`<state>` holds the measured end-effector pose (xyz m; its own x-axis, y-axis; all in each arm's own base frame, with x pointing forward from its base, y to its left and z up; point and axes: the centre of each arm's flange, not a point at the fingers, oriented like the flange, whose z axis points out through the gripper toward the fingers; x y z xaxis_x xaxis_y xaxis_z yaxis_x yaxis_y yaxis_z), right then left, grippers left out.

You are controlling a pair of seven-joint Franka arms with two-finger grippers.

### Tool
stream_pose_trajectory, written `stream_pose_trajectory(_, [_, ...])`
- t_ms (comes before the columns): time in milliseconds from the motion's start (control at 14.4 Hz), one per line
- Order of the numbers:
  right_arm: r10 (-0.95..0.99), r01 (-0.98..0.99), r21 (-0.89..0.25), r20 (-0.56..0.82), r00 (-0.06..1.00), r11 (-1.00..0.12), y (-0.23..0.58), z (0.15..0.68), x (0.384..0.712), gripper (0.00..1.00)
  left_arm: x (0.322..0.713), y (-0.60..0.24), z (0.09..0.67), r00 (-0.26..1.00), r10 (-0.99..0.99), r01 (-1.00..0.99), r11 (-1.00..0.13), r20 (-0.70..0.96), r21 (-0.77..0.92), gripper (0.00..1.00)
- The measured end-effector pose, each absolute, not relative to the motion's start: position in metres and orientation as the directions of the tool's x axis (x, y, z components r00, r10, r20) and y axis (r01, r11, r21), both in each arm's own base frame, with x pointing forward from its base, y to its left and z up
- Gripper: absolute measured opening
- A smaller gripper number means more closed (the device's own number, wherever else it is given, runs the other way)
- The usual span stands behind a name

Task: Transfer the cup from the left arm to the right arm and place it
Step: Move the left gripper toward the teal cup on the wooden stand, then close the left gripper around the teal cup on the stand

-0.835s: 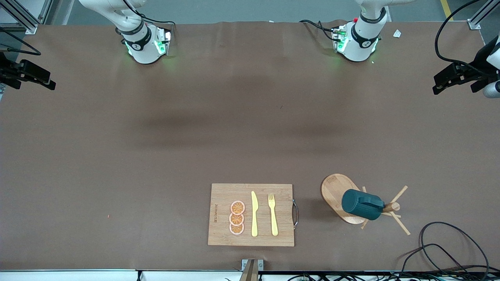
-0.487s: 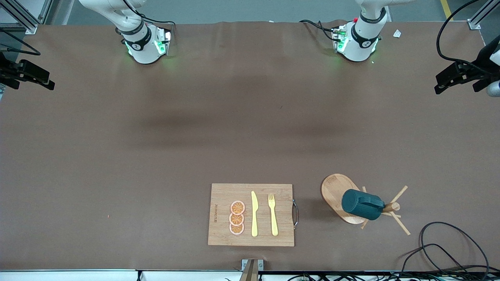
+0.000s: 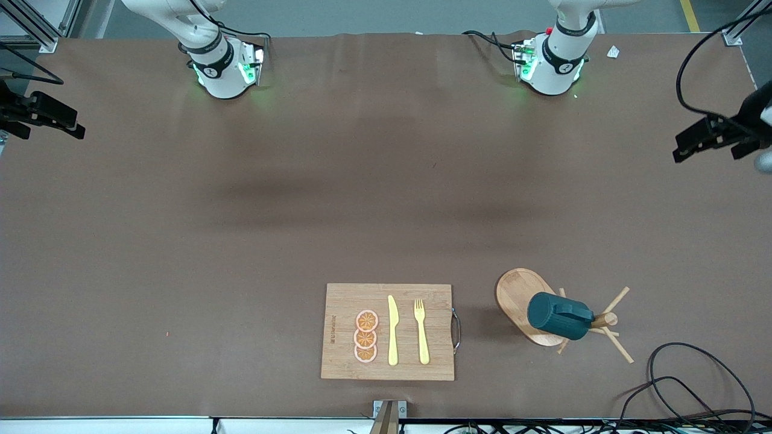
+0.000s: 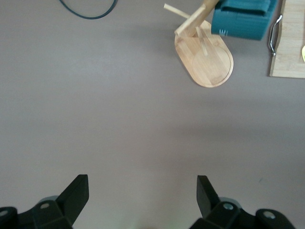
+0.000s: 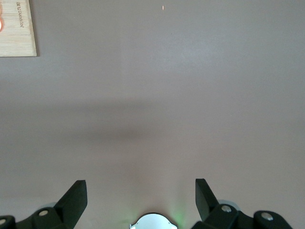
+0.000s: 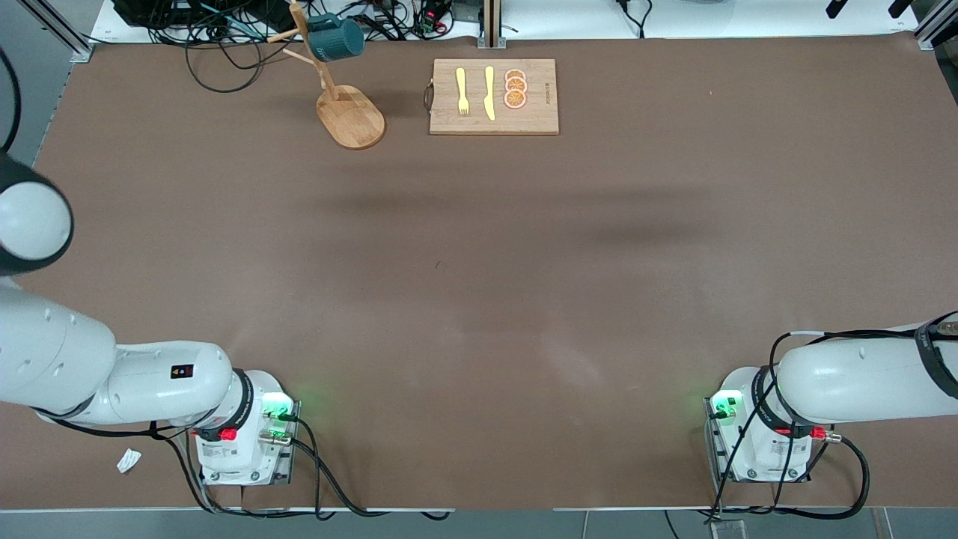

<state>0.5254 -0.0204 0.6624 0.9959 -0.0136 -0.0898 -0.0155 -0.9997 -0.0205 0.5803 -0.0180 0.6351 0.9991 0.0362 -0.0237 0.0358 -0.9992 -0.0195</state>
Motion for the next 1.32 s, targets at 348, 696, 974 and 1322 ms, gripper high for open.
stream_pose_trajectory(348, [-0.008,-0.01,-0.021,-0.089,0.996,-1.0,-0.019,0.662,0.526,1.0,0.636,-0.024,0.589,0.996,0.076,0.076,-0.997,0.036,0.005,1.0])
stream_pose_trajectory(696, [-0.008,-0.009,-0.02,-0.078,0.997,-1.0,-0.019,0.663,0.527,1.0,0.673,-0.039,0.544,0.973,0.23,0.228,-0.972,0.024,0.053,1.0])
stream_pose_trajectory(974, [-0.008,-0.009,-0.02,-0.075,0.997,-1.0,-0.019,0.664,0.527,1.0,0.694,-0.06,0.511,0.888,0.458,0.459,-0.877,-0.039,0.146,1.0])
stream_pose_trajectory(1322, [-0.008,-0.01,-0.02,-0.075,0.997,-1.0,-0.019,0.664,0.527,1.0,0.717,-0.06,0.495,0.775,0.624,0.62,-0.722,-0.097,0.306,0.85])
